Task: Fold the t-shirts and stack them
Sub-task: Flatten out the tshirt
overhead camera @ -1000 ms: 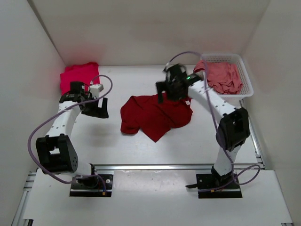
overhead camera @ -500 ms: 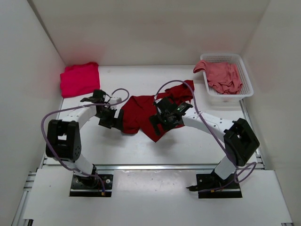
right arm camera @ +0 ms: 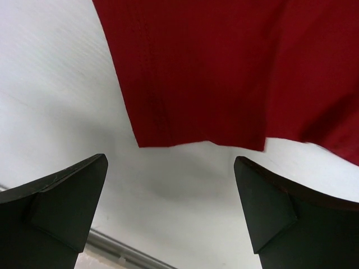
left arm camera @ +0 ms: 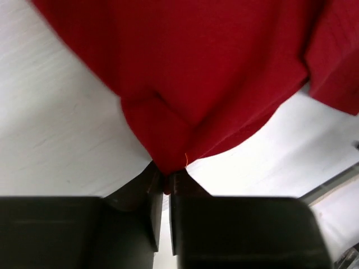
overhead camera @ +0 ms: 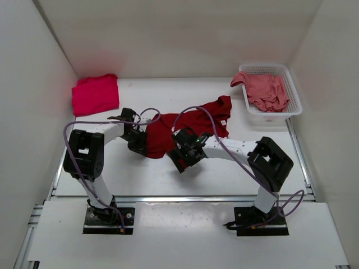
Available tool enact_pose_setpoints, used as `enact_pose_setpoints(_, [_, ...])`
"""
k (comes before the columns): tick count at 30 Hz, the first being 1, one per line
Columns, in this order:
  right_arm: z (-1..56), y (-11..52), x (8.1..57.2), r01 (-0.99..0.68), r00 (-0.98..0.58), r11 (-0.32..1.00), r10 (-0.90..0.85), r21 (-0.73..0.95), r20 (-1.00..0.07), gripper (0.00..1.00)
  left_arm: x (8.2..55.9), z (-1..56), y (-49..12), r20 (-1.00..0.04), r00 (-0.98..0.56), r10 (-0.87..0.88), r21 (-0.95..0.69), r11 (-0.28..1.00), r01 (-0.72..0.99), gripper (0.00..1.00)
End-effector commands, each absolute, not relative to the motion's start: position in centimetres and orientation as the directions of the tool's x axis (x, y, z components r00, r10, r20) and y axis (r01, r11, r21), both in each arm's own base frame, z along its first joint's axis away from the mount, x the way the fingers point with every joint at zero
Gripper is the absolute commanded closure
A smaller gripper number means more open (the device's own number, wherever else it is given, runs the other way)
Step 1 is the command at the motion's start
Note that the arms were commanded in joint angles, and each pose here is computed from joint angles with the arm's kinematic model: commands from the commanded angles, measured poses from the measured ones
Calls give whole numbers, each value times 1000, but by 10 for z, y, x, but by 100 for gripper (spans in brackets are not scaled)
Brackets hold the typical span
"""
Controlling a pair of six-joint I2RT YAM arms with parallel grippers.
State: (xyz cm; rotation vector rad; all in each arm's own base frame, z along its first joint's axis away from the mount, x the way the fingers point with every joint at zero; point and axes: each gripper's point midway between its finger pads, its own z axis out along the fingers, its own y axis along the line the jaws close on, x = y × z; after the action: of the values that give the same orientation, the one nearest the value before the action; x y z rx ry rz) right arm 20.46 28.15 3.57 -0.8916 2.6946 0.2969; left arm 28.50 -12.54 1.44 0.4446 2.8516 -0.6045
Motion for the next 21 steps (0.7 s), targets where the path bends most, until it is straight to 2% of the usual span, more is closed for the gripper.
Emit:
enact_pose_setpoints(1, [25, 286, 212, -581, -783, 810, -527, 84, -332, 1, 300, 30, -135, -318, -912, 261, -384, 844, 375, 86])
enact_pose_setpoints(3, [20, 284, 216, -573, -788, 815, -516, 92, -334, 1, 302, 37, -136, -344, -902, 261, -390, 834, 390, 96])
enact_pose_setpoints(5, [15, 284, 219, -576, -785, 813, -520, 87, -337, 1, 303, 42, -133, -361, -898, 250, -389, 836, 388, 100])
enact_pose_setpoints(10, [20, 300, 231, -597, -757, 801, -549, 35, -354, 1, 298, 50, -130, -389, -886, 251, -381, 832, 403, 100])
enact_pose_setpoints(16, [57, 320, 239, -611, -725, 791, -543, 33, -424, 4, 294, 54, -131, -401, -878, 260, -379, 826, 417, 100])
enact_pose_setpoints(21, [70, 307, 233, -599, -729, 799, -566, -42, -385, 11, 297, 55, -125, -403, -884, 238, -377, 837, 397, 100])
